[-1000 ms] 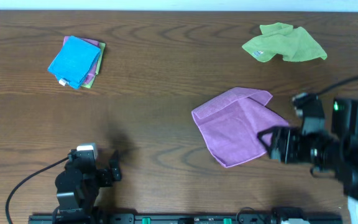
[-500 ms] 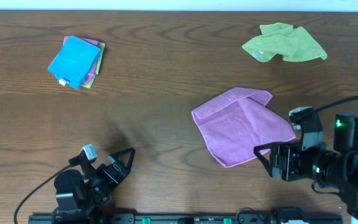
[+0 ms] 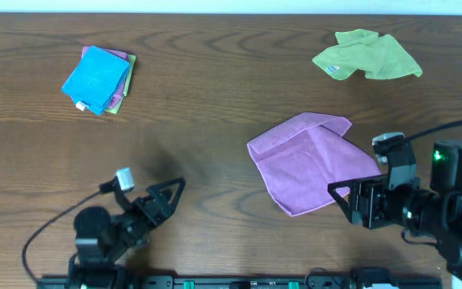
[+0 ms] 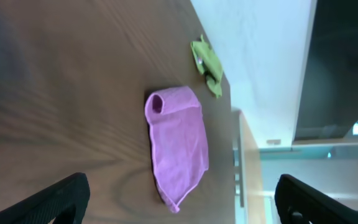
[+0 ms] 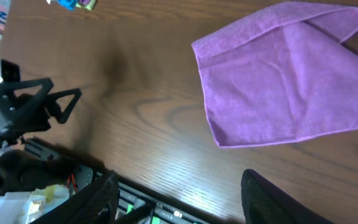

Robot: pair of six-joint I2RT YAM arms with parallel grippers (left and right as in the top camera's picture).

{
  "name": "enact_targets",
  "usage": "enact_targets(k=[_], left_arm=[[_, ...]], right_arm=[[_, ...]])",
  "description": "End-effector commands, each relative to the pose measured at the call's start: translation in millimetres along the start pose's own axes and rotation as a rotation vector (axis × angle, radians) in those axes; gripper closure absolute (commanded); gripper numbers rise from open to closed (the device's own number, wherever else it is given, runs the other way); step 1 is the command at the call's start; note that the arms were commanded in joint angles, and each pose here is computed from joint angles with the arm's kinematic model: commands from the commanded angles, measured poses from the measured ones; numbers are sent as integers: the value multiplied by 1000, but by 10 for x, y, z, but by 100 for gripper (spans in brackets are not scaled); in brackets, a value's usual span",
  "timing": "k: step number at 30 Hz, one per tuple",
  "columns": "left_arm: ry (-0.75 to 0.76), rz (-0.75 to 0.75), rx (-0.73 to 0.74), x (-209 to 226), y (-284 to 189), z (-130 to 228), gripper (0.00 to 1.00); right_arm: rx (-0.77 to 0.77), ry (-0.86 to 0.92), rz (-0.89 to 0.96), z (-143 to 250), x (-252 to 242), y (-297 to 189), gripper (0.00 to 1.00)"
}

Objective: Fold the cloth

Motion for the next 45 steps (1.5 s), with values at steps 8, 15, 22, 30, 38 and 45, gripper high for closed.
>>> enact_targets(k=[8, 15, 22, 30, 38, 45], left_arm=[[189, -163, 294, -164, 796, -107, 3], [385, -335, 408, -484, 1385, -372, 2], [602, -535, 468, -684, 1788, -483, 3], [870, -643, 562, -940, 2262, -211, 0], [1230, -904, 560, -926, 2504, 250, 4], [1243, -893, 572, -900, 2556, 351, 29]], right_arm=[[4, -20, -3, -92, -4, 69, 99], [-2, -23, 2, -102, -8, 68, 99], [-83, -38, 39, -162, -25, 15, 99], [-166, -47, 33, -188, -4, -75, 99], [-165, -36, 32, -180, -3, -79, 99], [-177, -42, 29, -129, 12, -123, 98]])
Point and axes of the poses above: each gripper's point midway between its finger pads, its own y axis out along the fingers, its own x axis along the line the jaws close on, z = x × y, the point moved 9 cm from there along -y, back along the fingers, and after that the axes turned 8 degrees about y, right-handed, at the moved point
